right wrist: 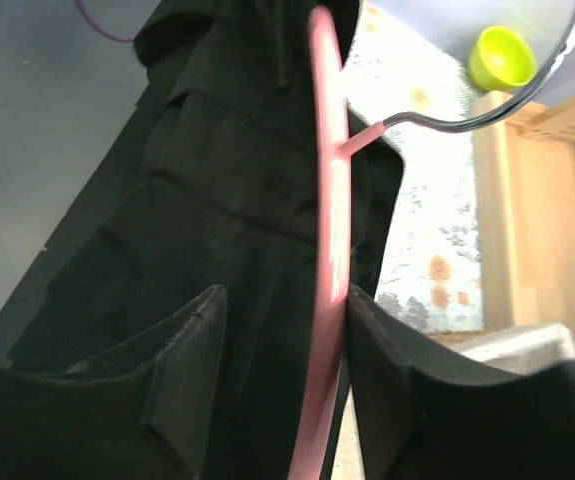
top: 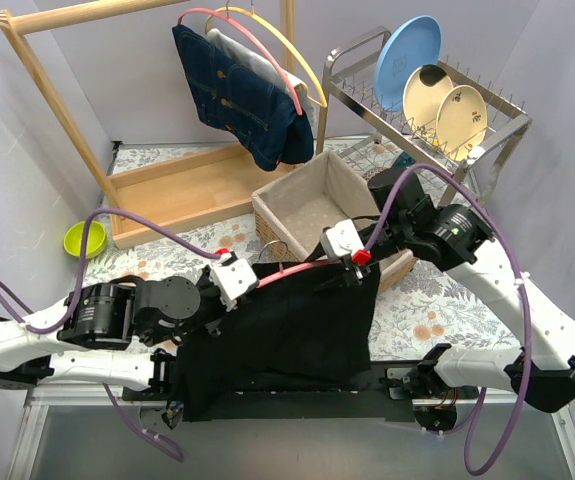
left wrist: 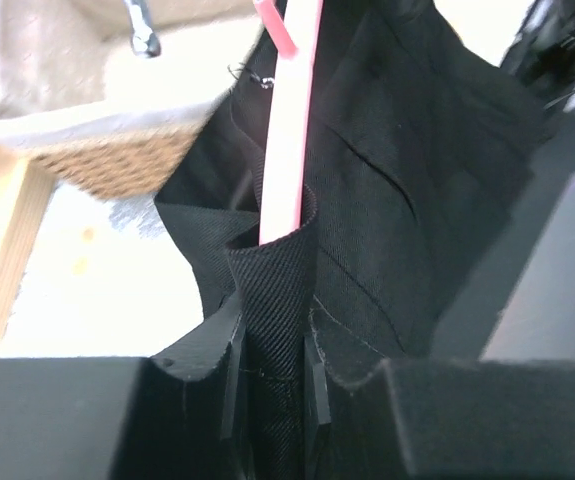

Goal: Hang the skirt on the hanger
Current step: Pass the hanger from the left arm to the right

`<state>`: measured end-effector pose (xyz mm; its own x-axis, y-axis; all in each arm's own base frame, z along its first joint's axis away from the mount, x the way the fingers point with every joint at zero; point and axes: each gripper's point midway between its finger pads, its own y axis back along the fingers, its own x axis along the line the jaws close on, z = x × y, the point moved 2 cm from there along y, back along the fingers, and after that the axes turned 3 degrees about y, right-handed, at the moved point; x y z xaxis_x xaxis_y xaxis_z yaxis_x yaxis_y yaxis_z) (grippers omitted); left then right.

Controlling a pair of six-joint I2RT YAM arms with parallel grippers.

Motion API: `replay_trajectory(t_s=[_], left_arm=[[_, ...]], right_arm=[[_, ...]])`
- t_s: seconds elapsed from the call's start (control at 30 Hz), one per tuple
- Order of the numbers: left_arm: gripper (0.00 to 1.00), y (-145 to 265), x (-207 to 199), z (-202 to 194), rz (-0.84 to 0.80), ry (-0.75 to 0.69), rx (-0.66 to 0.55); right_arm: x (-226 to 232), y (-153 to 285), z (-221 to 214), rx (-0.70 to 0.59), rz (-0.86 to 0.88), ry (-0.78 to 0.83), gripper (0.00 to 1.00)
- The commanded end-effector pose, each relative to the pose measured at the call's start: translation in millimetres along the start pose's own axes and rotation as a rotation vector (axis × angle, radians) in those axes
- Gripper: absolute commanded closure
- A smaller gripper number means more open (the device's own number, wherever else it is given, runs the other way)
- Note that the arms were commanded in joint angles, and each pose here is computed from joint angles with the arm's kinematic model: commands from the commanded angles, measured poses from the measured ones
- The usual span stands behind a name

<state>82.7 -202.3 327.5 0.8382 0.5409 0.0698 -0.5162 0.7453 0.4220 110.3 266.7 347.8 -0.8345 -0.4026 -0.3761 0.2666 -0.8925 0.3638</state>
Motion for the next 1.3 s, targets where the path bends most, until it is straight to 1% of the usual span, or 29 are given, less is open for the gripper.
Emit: replay_trajectory(t_s=[0.0, 0.07, 0.13, 0.2, 0.27, 0.37, 0.4, 0.5, 0.57, 0.7, 0.87, 0.93, 0.97, 1.0, 1.03, 1.07, 1.1, 1.17, 1.23, 1.27], left_arm=[[1.00, 20.6, 31.9, -6.5, 0.112, -0.048, -0.018], [1.00, 29.7, 34.9, -1.6, 0.097, -0.047, -0.049], [1.00, 44.6, 39.6, 7.5, 0.076, -0.027, -0.104], [1.00, 56.9, 43.3, 13.5, 0.060, -0.012, -0.141], [1.00, 62.3, 45.1, 12.8, 0.053, -0.008, -0.143], [1.00, 68.6, 49.6, 12.7, 0.060, -0.004, -0.150], [1.00, 68.7, 50.3, 12.4, 0.064, -0.009, -0.149], [1.00, 70.6, 53.2, 13.5, 0.076, -0.012, -0.153], [1.00, 72.2, 56.9, 15.1, 0.096, -0.016, -0.156], [1.00, 76.7, 59.9, 21.3, 0.102, -0.014, -0.179], [1.00, 83.2, 61.7, 32.8, 0.096, -0.004, -0.231], [1.00, 84.6, 62.9, 34.7, 0.099, 0.000, -0.243], [1.00, 84.2, 62.8, 34.3, 0.100, -0.001, -0.242], [1.00, 84.4, 64.3, 33.6, 0.109, 0.001, -0.240], [1.00, 84.3, 64.5, 33.1, 0.110, 0.001, -0.237], [1.00, 84.4, 65.3, 31.5, 0.115, 0.003, -0.232], [1.00, 85.3, 66.4, 31.4, 0.119, 0.005, -0.235], [1.00, 86.5, 68.0, 32.3, 0.127, 0.006, -0.236], [1.00, 90.7, 74.5, 35.7, 0.161, 0.023, -0.246], [0.97, 93.1, 77.4, 37.9, 0.177, 0.036, -0.252]], right_arm=[[4.3, -4.4, 2.6, -0.026, 0.065, -0.093, 0.40], [0.5, -1.4, -2.2, -0.013, 0.057, -0.135, 0.37], [-5.7, 4.0, -3.1, -0.007, 0.036, -0.140, 0.34], [-14.7, 13.3, -12.3, 0.014, -0.002, -0.166, 0.33], [-24.8, 25.8, -23.6, 0.035, -0.048, -0.177, 0.31], [-29.1, 38.1, -38.2, 0.050, -0.060, -0.208, 0.31], [-22.5, 38.6, -39.7, 0.040, -0.035, -0.242, 0.30], [-15.1, 34.1, -46.8, 0.023, 0.011, -0.264, 0.25], [-8.6, 30.9, -51.6, 0.011, 0.042, -0.293, 0.23], [-2.1, 23.3, -56.4, -0.026, 0.083, -0.339, 0.24], [-8.1, 11.8, -60.1, -0.060, 0.125, -0.371, 0.26], [-9.3, 4.5, -58.1, -0.070, 0.153, -0.375, 0.34], [-9.3, 2.6, -56.9, -0.072, 0.161, -0.377, 0.41], [-9.4, 1.4, -54.9, -0.077, 0.166, -0.372, 0.61], [-9.1, -0.6, -54.0, -0.080, 0.174, -0.371, 0.74], [-8.6, -0.3, -53.1, -0.083, 0.174, -0.368, 0.97], [-8.7, -0.2, -53.5, -0.081, 0.171, -0.361, 0.99], [-8.3, 2.4, -52.4, -0.066, 0.157, -0.362, 0.99], [-16.2, 7.6, -53.0, -0.044, 0.105, -0.334, 0.99], [-17.8, 10.4, -50.8, -0.039, 0.082, -0.379, 0.99]])
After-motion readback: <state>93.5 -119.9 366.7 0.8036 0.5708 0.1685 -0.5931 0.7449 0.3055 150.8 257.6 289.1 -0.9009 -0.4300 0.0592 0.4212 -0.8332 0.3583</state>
